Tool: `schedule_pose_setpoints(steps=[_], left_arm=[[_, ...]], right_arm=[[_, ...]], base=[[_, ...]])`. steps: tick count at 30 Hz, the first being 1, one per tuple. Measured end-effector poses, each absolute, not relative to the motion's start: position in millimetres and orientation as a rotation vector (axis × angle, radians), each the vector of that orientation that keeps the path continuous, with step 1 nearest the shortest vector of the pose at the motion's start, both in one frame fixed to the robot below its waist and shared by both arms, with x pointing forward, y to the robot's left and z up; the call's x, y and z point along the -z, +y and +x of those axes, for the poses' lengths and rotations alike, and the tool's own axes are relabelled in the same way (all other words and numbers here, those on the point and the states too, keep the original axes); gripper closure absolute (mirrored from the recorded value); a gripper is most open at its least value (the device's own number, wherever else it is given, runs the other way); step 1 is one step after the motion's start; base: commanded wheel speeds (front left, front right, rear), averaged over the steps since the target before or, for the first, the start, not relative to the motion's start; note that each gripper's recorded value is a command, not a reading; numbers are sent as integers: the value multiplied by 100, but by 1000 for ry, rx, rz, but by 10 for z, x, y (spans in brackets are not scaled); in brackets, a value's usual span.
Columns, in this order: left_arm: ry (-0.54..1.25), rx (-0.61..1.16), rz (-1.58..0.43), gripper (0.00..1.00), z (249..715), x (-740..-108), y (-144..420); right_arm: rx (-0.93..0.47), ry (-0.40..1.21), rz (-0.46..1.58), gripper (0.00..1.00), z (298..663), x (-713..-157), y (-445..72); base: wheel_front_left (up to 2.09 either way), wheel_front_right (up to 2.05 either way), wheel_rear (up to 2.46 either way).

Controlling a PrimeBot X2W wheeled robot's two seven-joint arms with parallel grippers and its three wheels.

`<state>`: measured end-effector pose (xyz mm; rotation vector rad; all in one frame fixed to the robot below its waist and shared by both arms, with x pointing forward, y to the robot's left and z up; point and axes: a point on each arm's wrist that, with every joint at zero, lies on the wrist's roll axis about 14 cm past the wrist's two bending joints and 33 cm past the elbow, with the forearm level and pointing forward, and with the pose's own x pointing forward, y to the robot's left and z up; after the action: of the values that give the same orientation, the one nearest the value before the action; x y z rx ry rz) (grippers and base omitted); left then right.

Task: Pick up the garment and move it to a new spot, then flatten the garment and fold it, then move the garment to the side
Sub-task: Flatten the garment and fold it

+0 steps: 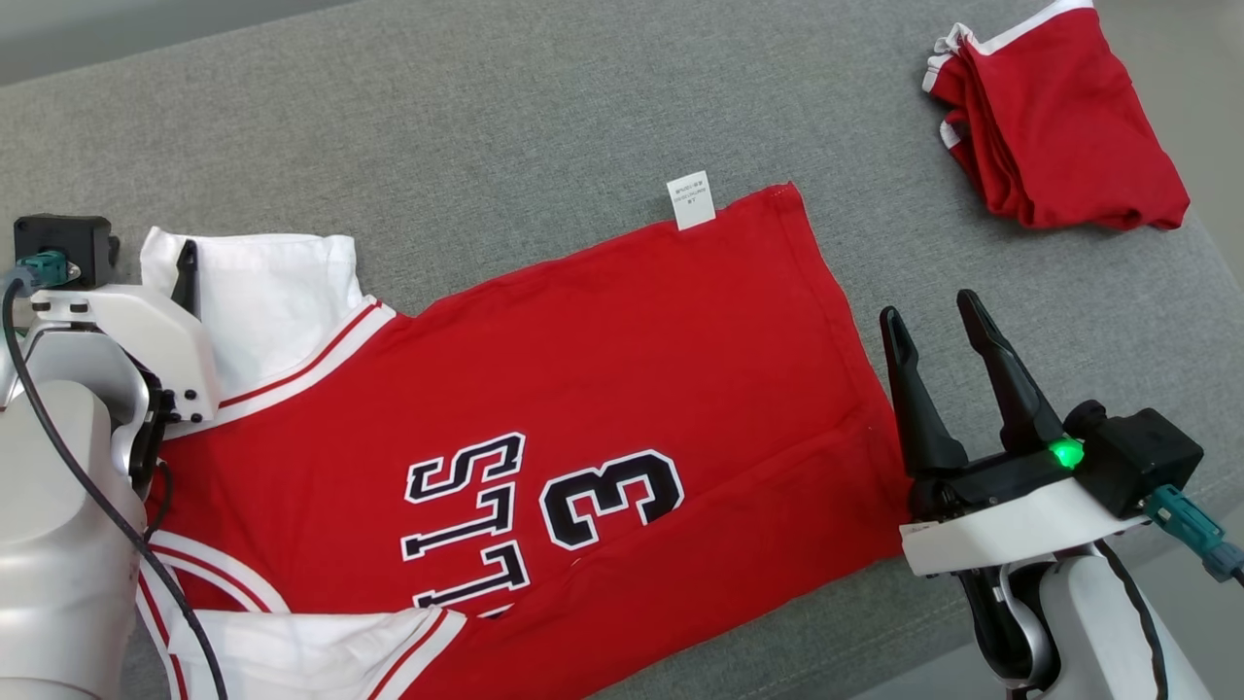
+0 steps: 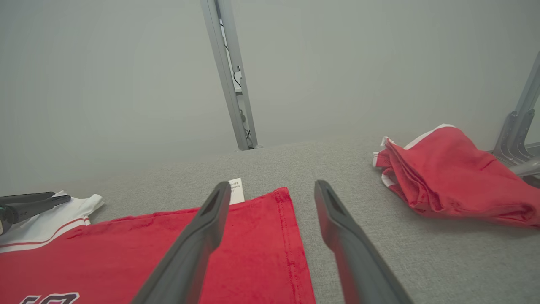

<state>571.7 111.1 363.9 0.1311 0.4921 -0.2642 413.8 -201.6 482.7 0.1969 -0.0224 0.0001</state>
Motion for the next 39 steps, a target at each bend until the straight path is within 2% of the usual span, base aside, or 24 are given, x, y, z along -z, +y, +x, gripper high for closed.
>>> schedule_pose_setpoints(steps=[1, 5, 14, 32, 39], left_arm=[[506, 270, 132, 100, 5707, -3616, 1107], [496, 273, 91, 100, 5705, -3652, 1101], [290, 308, 46, 100, 5692, -4140, 1076], [58, 280, -27, 100, 4992, -4771, 1260], [58, 267, -43, 100, 4833, -4767, 1292]], right_arm=[[1, -23, 197, 0, 4140, -4828, -2020], [4, -24, 196, 0, 4160, -4822, -2032], [-25, 29, 161, 0, 4224, -4659, -2068], [-264, 302, -37, 0, 5078, -4295, -1944], [-299, 406, -75, 0, 5282, -4057, -1926]], base=[[0, 0, 0], [0, 0, 0], [0, 0, 0], [0, 0, 0], [0, 0, 0]])
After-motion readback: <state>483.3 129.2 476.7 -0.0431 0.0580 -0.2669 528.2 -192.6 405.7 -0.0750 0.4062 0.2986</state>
